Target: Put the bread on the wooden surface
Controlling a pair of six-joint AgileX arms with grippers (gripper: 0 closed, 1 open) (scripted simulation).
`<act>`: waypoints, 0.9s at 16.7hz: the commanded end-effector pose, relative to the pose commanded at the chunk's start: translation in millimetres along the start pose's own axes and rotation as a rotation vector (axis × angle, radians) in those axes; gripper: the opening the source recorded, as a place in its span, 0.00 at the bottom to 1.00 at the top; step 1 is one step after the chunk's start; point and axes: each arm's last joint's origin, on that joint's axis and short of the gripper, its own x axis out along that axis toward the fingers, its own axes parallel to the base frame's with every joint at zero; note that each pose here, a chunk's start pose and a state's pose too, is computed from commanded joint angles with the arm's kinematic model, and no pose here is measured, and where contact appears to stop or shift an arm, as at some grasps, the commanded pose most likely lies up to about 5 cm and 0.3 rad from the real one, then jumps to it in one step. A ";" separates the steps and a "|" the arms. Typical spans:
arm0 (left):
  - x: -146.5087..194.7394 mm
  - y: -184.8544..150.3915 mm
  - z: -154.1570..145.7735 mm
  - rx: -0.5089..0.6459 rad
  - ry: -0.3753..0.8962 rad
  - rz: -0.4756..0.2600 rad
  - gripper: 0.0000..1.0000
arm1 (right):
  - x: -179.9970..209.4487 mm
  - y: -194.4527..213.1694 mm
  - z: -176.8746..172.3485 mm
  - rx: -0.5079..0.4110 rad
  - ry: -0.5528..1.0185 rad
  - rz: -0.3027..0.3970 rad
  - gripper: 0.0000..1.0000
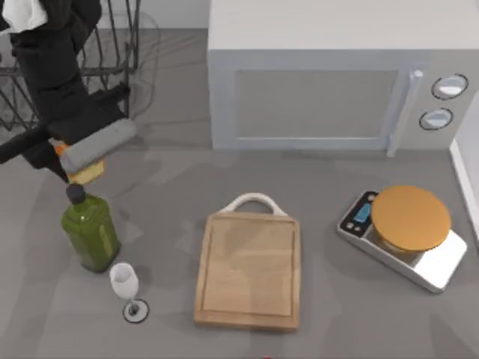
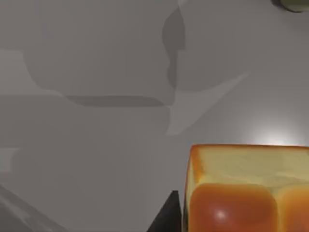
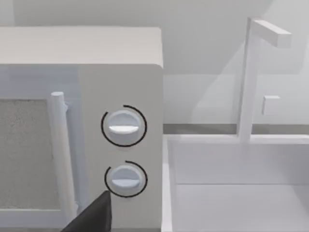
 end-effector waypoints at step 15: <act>10.3 83.9 194.8 2.140 0.039 -0.030 0.00 | 0.0 0.0 0.0 0.000 0.000 0.000 1.00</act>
